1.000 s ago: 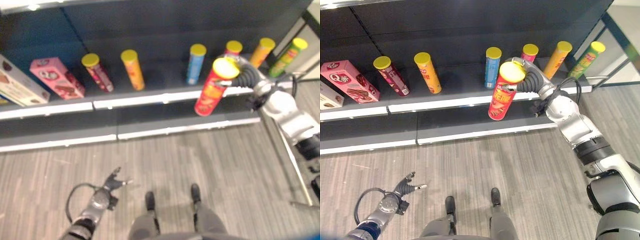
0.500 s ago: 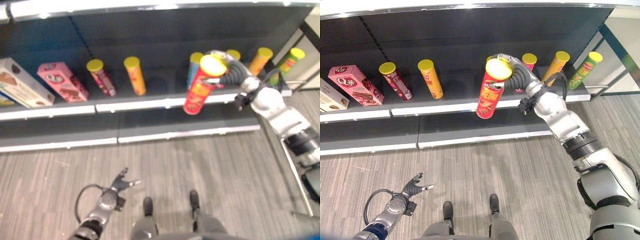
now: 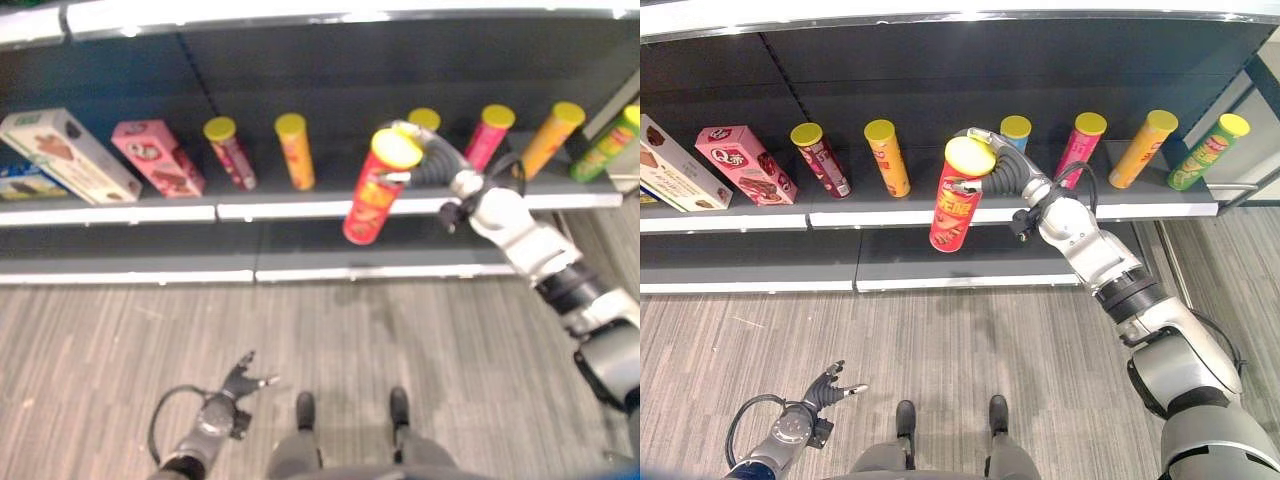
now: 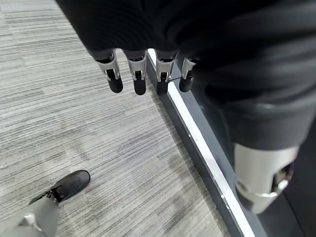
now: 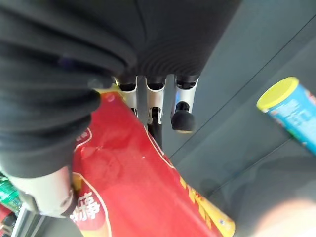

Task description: Put the goods on the table back onto the shelves and tidy them up.

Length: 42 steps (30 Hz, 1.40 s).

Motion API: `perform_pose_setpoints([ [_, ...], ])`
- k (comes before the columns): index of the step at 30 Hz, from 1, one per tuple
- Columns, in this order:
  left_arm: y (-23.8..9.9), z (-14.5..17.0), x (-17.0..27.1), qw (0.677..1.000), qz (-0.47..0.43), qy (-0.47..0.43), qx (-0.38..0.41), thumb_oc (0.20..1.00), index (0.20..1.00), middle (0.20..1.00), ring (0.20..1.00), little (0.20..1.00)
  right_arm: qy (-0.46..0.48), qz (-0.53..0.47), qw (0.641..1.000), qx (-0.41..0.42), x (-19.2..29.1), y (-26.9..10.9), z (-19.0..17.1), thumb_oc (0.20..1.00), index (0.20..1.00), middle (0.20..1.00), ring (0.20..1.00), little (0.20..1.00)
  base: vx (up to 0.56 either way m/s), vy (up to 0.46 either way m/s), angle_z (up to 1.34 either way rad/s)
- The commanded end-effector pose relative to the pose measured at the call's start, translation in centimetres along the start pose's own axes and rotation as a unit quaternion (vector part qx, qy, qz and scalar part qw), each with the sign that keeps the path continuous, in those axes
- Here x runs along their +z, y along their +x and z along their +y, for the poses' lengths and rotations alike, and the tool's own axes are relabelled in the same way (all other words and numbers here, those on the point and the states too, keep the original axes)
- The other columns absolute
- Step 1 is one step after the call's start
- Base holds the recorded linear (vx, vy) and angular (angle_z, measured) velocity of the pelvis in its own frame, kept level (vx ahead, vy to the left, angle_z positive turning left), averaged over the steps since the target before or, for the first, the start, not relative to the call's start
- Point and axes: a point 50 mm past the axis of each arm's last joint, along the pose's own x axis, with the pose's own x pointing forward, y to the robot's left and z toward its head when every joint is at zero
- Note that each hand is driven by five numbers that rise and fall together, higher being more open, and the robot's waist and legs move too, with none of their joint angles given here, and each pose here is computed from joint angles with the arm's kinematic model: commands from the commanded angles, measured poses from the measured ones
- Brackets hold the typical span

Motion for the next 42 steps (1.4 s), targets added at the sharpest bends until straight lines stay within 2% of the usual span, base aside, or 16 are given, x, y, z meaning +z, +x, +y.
perform_pose_setpoints([
  [1,0.6,1.6,1.5,0.999,-0.026,-0.010,0.029,1.000,1.000,1.000,1.000,1.000,-0.024,-0.072,0.995,-0.058,3.9,2.3,-4.0,0.200,0.200,0.200,0.200,0.200,-0.03,-0.006,0.39],
  [4,0.4,1.6,0.4,0.999,-0.005,-0.015,0.033,1.000,1.000,1.000,1.000,1.000,-0.031,-0.081,0.994,-0.064,4.4,2.4,-4.7,0.200,0.200,0.200,0.200,0.200,-0.02,0.010,0.18],
  [5,-0.9,-2.5,-3.1,0.997,0.075,-0.007,-0.010,1.000,1.000,1.000,1.000,1.000,0.124,0.227,0.938,-0.231,-9.7,-19.9,-0.6,0.200,0.200,0.200,0.200,0.200,0.00,0.025,0.05],
  [14,-1.1,-2.3,-3.9,0.996,0.093,0.005,-0.005,1.000,1.000,1.000,1.000,1.000,0.055,0.190,0.956,-0.218,-8.3,-18.7,-2.7,0.200,0.200,0.200,0.200,0.200,0.04,0.022,0.27],
  [19,-1.0,-2.2,-3.7,0.996,0.088,0.002,0.003,1.000,1.000,1.000,1.000,1.000,-0.043,0.150,0.966,-0.205,-6.4,-17.6,-4.3,0.200,0.200,0.200,0.200,0.200,0.02,0.001,-0.06],
  [32,-1.0,-2.1,-3.6,0.996,0.087,-0.004,0.009,1.000,1.000,1.000,1.000,1.000,-0.066,0.121,0.975,-0.172,-5.4,-16.2,-4.6,0.200,0.200,0.200,0.200,0.200,0.01,-0.047,0.01],
  [42,-1.9,-2.0,-5.2,0.992,0.112,-0.056,0.028,1.000,1.000,1.000,1.000,1.000,-0.073,0.076,0.986,-0.128,-3.8,-14.3,-4.7,0.200,0.200,0.200,0.200,0.200,0.05,-0.013,0.01],
])
